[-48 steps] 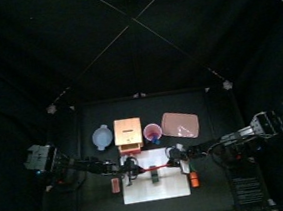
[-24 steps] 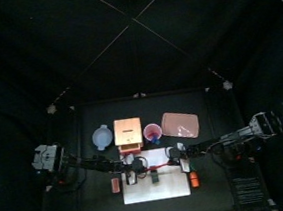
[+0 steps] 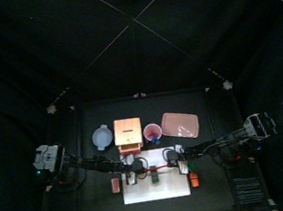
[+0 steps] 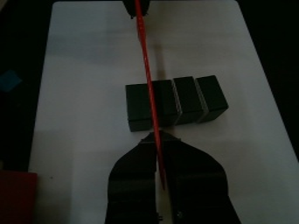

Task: Place sushi on board then cut the sushi with the knife then place the pieces on the plate
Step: Cut the sushi into 4 pieces

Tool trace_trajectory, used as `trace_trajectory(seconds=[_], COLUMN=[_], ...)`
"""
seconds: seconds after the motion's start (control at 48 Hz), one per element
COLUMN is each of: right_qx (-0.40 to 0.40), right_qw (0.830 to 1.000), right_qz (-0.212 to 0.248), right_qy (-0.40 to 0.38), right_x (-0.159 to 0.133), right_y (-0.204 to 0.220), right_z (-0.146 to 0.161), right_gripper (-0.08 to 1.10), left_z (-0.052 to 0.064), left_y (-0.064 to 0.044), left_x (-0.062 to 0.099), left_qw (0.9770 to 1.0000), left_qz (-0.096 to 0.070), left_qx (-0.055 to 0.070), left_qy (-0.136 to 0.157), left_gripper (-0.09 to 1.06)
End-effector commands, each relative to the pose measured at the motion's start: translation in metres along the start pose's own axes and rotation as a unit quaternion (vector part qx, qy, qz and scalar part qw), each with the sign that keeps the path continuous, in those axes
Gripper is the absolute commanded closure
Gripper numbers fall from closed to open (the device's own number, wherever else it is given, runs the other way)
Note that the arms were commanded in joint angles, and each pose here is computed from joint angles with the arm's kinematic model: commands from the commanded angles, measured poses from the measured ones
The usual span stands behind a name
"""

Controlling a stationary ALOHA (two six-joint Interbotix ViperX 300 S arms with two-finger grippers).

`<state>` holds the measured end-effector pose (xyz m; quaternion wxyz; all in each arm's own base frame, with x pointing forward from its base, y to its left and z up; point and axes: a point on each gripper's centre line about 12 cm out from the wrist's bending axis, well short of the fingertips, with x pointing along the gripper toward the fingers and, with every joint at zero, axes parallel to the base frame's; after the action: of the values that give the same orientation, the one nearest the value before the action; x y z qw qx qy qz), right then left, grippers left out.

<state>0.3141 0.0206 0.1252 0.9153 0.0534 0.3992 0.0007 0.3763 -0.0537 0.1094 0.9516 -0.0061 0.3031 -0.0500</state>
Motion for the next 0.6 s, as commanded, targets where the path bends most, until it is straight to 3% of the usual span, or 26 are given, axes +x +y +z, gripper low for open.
trace_trajectory(seconds=[0.021, 0.125, 0.271, 0.354, 0.458, 0.604], right_qx=[0.004, -0.003, -0.020, -0.028, -0.039, -0.045], right_qw=[1.000, 1.000, 1.000, 0.999, 0.996, 0.994], right_qz=[-0.005, -0.005, 0.003, 0.006, 0.010, 0.027], right_qy=[-0.009, -0.004, -0.018, -0.035, -0.079, -0.093], right_x=[0.008, 0.015, 0.004, -0.011, -0.035, -0.046], right_y=[-0.003, -0.002, 0.001, 0.002, 0.005, 0.018], right_z=[0.010, 0.014, 0.028, 0.039, 0.058, 0.061], right_gripper=[0.67, 0.67, 0.67, 0.67, 0.67, 0.67], left_z=[0.014, 0.013, 0.022, 0.033, 0.056, 0.060], left_y=[-0.004, -0.005, -0.005, -0.006, -0.008, -0.023], left_x=[0.005, 0.008, 0.003, -0.004, -0.016, -0.019], left_qw=[0.9999, 1.0000, 0.9998, 0.9993, 0.9975, 0.9963], left_qz=[-0.005, -0.005, -0.008, -0.009, -0.013, -0.029], left_qx=[0.006, 0.007, 0.011, 0.014, 0.017, 0.031], left_qy=[-0.014, -0.004, -0.015, -0.033, -0.067, -0.074], left_gripper=[0.62, 0.62, 0.62, 0.62, 0.62, 0.62])
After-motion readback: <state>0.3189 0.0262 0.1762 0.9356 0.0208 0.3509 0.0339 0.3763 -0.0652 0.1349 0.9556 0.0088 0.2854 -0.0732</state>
